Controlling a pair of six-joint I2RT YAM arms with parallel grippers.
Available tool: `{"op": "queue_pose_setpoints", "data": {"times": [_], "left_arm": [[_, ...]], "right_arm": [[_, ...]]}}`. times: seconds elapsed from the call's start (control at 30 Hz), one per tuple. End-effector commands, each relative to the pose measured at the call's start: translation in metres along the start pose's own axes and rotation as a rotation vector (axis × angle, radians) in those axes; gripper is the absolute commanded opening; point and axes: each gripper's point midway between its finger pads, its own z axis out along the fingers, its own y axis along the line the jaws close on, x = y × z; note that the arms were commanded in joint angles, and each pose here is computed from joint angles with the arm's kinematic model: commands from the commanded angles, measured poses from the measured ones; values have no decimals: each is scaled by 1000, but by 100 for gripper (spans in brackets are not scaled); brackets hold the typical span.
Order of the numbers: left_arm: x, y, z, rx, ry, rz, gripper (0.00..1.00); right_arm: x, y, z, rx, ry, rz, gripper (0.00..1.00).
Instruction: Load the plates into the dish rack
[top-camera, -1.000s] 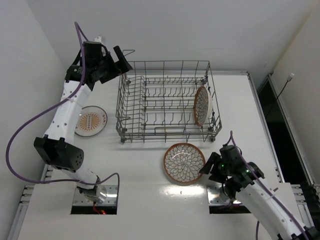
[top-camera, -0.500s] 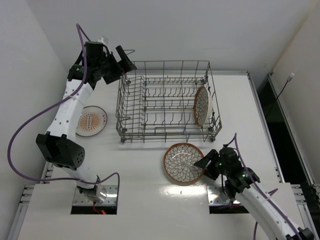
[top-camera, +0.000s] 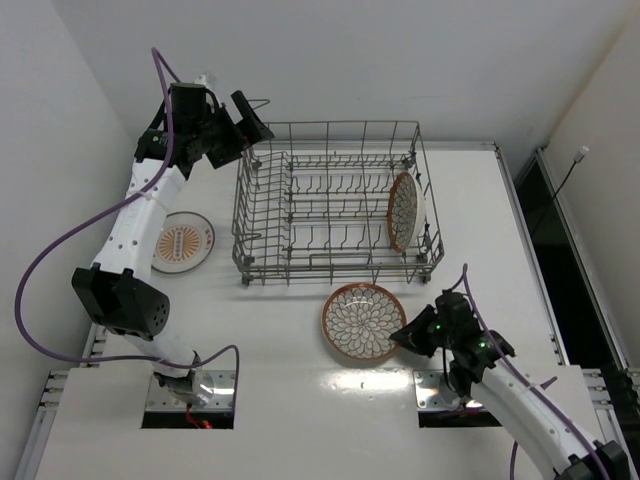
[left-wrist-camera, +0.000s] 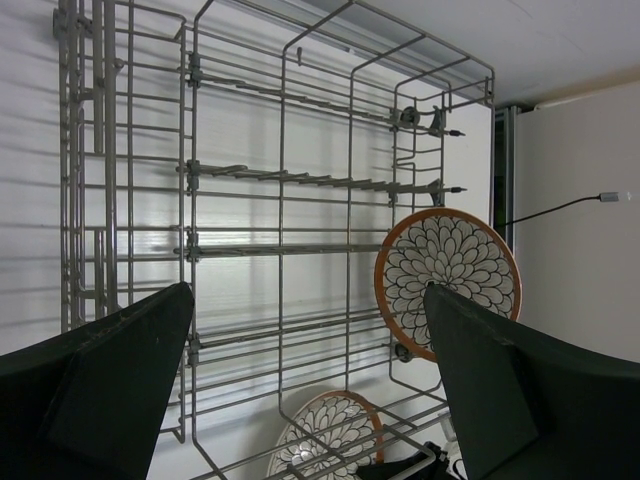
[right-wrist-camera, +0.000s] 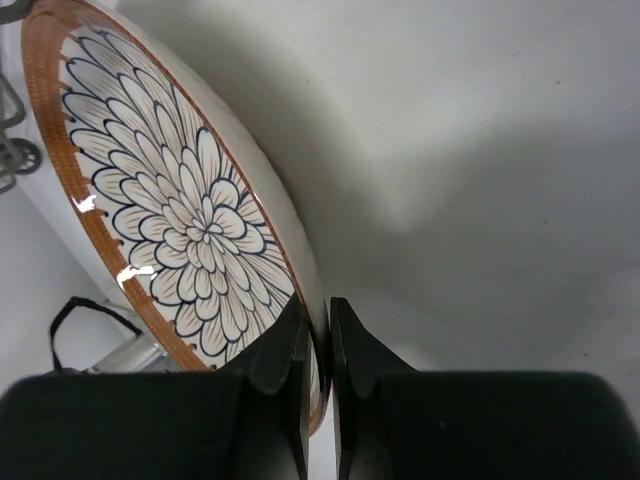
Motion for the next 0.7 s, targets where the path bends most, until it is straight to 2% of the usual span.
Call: {"op": "queue_pose_setpoints", "data": {"times": [0.0,0.13,0.27,0.4,0.53,0.67], "left_arm": [[-8,-7,-9,28,-29,-5,100],[-8,-7,-9,28,-29,-5,100],[-7,-5,-5,22,-21,-16,100],[-8,-5,-3,22,-21,-16,100],[-9,-6,-5,22,-21,-16,100],[-8,-4,-5,10,-20,-19,100]], "right_arm": [[7,-20,-10,123,37,-19,0],[-2,13,-47,130,39,-135,0],[-21,44,-92,163,-16,-295,0],[-25,58,-122,193,-15,-378,0],[-26,72,-148,173,-40,-385,0],[-34,88,-194,140,-150,-402,0]]}}
